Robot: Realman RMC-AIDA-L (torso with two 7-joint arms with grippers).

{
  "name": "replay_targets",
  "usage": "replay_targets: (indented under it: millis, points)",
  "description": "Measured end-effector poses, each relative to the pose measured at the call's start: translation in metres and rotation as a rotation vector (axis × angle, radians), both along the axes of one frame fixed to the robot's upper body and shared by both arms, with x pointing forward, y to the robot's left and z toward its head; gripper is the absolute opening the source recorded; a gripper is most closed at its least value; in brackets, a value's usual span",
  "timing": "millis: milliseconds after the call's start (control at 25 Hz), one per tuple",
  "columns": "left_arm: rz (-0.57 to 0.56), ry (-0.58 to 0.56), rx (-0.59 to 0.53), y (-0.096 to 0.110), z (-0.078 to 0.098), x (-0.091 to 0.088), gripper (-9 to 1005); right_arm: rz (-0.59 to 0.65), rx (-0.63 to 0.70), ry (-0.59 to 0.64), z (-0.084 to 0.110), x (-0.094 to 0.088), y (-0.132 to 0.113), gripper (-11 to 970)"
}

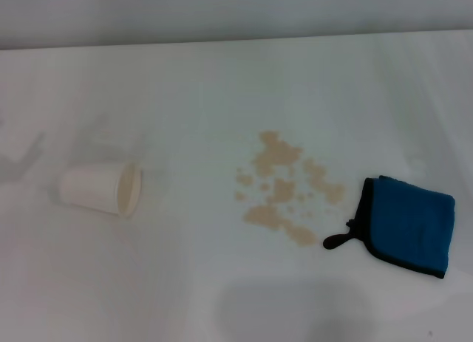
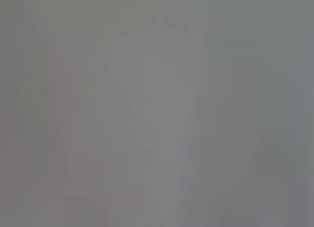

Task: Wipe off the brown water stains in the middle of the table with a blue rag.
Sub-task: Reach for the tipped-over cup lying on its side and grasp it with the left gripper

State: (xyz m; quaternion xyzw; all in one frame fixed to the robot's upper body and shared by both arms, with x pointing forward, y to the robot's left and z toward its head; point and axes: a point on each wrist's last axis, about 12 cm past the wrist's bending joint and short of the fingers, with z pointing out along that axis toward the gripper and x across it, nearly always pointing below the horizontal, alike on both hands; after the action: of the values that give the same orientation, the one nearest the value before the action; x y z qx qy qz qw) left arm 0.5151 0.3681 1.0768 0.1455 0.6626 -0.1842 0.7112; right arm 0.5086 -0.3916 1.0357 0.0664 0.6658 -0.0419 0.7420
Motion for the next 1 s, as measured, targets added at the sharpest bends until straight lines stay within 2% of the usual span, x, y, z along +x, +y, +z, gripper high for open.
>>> replay_targets:
  millis: [200,400,560,680,720,760,1000]
  points:
    - [-0.117,0.167,0.115,0.017,0.027,0.018,860,0.007,0.037,0.011,-0.005,-0.002,0.005,477]
    - [-0.234,0.336,0.29,0.024,0.064,0.038,860,0.015,0.062,0.018,-0.007,-0.002,0.01,477]
    - [-0.328,0.432,0.466,0.016,0.093,0.053,860,0.019,0.08,0.025,-0.01,-0.004,0.014,477]
    - [-0.378,0.489,0.591,0.008,0.106,0.061,860,0.025,0.107,0.027,-0.012,-0.004,0.018,477]
    - [-0.408,0.527,0.677,0.002,0.111,0.066,860,0.027,0.12,0.026,-0.013,-0.004,0.019,477]
    - [-0.41,0.528,0.683,0.001,0.112,0.066,860,0.03,0.131,0.023,-0.013,-0.005,0.02,478]
    - [-0.498,0.57,0.917,-0.023,0.125,0.08,859,0.037,0.151,0.008,-0.012,-0.006,0.022,478]
